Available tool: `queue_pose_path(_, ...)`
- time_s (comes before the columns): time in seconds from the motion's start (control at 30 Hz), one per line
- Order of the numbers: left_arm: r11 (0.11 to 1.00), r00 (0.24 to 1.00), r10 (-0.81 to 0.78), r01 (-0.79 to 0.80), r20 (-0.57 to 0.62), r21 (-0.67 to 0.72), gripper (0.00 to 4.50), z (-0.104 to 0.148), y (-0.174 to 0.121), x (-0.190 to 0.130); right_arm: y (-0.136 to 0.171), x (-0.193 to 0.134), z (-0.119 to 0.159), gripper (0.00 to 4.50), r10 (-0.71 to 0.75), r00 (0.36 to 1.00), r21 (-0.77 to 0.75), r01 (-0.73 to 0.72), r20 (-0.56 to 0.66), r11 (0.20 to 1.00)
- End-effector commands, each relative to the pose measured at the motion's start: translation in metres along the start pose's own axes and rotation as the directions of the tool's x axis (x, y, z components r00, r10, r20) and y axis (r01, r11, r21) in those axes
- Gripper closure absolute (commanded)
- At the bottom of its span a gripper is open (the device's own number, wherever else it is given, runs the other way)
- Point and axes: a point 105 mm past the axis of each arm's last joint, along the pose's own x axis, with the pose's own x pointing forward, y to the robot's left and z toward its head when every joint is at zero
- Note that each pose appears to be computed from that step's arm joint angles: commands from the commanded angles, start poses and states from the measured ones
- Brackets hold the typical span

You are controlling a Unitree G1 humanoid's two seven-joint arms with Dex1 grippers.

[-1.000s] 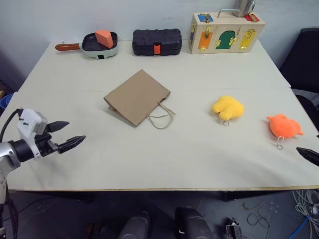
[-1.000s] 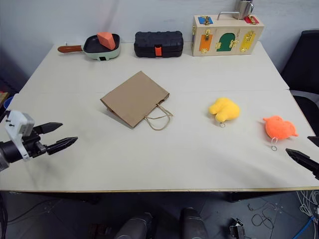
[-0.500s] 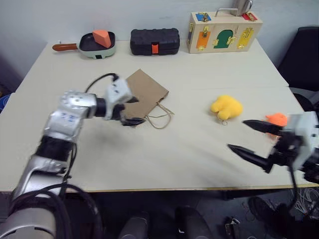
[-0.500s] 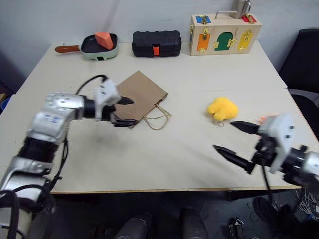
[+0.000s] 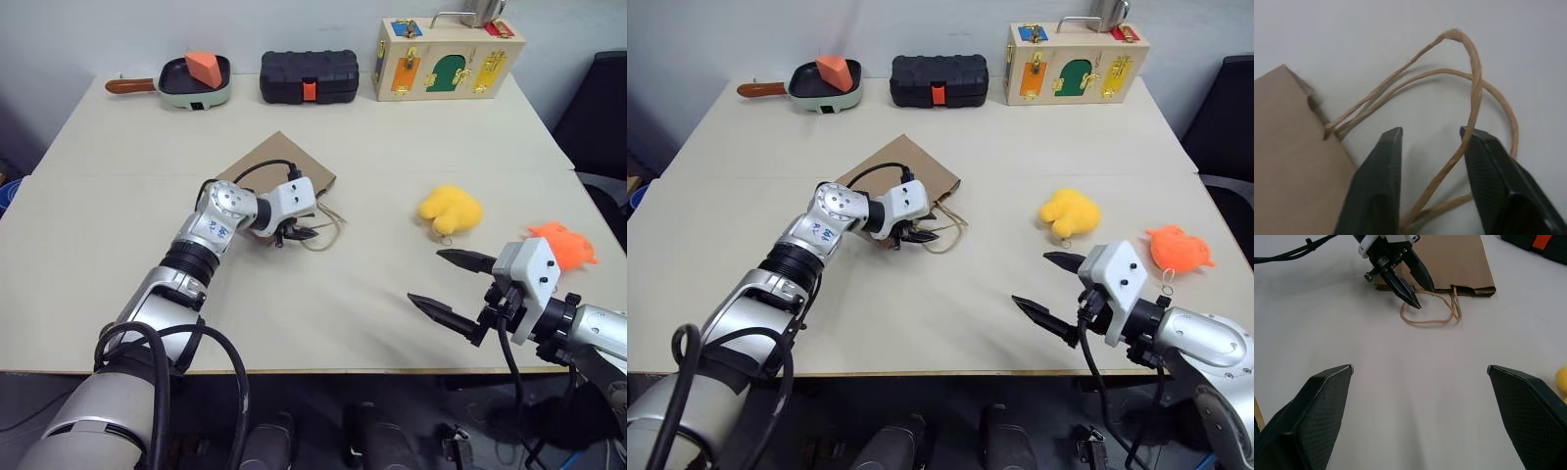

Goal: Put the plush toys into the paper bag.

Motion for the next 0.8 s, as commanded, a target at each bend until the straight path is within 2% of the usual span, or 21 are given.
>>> queue_pose_path(0.03, 1.000, 0.998, 0.025, -0.024, 0.056, -0.014, 3.85, 0.012, 0.009, -0.006, -0.004, -0.004, 0.007, 0.00, -0.043, 0.999, -0.042, 0.045, 0.030, 0.998)
queue_pose_path(0.1, 0.998, 0.996, 0.019, -0.014, 0.084, -0.056, 4.49, 0.014, 0.009, -0.006, -0.006, -0.004, 0.005, 0.00, -0.055, 0.998, -0.040, 0.056, 0.029, 0.998)
queue_pose_path(0.27, 0.988, 0.981, -0.009, 0.039, 0.196, -0.148, 4.49, 0.027, 0.010, -0.022, -0.006, -0.003, 0.004, 0.00, -0.057, 0.998, -0.030, 0.058, 0.034, 0.998)
queue_pose_path(0.43, 0.961, 0.919, -0.093, 0.183, 0.383, -0.205, 4.49, 0.056, 0.003, -0.058, -0.004, 0.001, 0.015, 0.00, -0.041, 0.995, -0.004, 0.042, 0.088, 0.999)
queue_pose_path(0.53, 0.941, 0.877, -0.136, 0.260, 0.460, -0.218, 4.50, 0.071, -0.007, -0.078, 0.003, 0.008, 0.025, 0.65, 0.008, 0.990, 0.021, -0.011, 0.141, 1.000)
queue_pose_path(0.67, 0.924, 0.859, -0.174, 0.311, 0.481, -0.221, 4.50, 0.079, -0.024, -0.088, 0.020, 0.029, 0.031, 2.02, 0.104, 0.980, 0.019, -0.109, 0.172, 0.994)
queue_pose_path(0.8, 0.911, 0.844, -0.181, 0.338, 0.506, -0.238, 4.50, 0.085, -0.034, -0.088, 0.026, 0.064, 0.030, 3.47, 0.135, 0.976, 0.032, -0.143, 0.174, 0.989)
